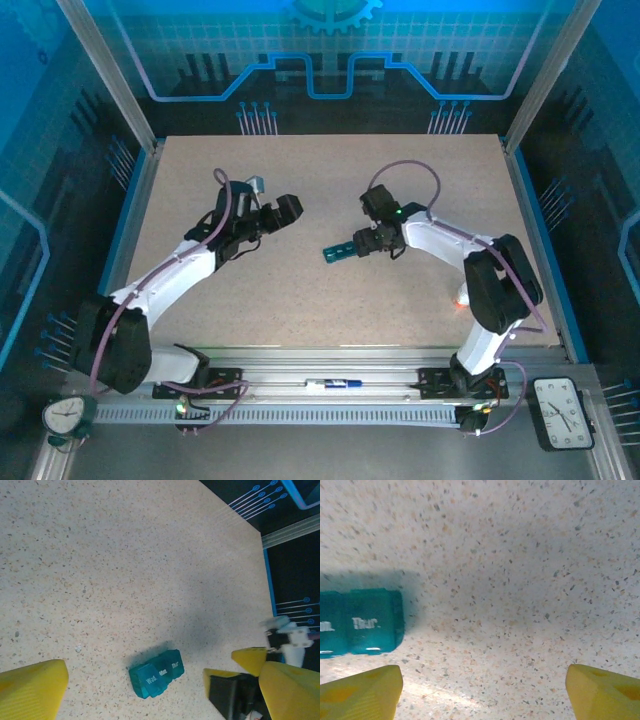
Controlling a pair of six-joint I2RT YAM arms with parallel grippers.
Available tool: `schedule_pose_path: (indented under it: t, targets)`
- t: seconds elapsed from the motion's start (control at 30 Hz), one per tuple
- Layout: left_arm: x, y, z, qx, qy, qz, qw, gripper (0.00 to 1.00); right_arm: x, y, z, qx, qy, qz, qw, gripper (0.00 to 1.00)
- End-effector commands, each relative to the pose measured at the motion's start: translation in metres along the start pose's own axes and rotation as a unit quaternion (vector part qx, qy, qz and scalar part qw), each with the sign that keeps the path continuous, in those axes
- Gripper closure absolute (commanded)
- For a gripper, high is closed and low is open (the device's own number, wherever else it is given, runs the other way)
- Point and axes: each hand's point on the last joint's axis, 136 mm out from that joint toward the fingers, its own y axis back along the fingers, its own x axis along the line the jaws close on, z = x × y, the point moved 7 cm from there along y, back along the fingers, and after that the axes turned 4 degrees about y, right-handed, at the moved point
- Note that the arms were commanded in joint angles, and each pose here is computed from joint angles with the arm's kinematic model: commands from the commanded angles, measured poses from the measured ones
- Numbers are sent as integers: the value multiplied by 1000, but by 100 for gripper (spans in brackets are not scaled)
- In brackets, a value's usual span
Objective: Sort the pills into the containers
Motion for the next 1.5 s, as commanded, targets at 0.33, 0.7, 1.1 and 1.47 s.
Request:
schedule_pose_path:
  t: [0.33, 0.7, 1.1, 1.47]
  targets:
    - [-14, -22, -34, 81, -191, 88, 974, 1, 22, -26, 30, 17, -34, 110, 993, 16]
    - [-13, -42, -61, 126, -299, 134, 936, 1, 27, -55, 14, 54, -33, 116, 991, 16]
    - [-15, -67, -108, 177, -429, 151, 873, 1, 27, -63, 4, 66, -33, 113, 991, 17]
    - [-3, -93, -110, 195, -436, 177, 861, 1, 28, -68, -1, 73, -31, 111, 991, 17]
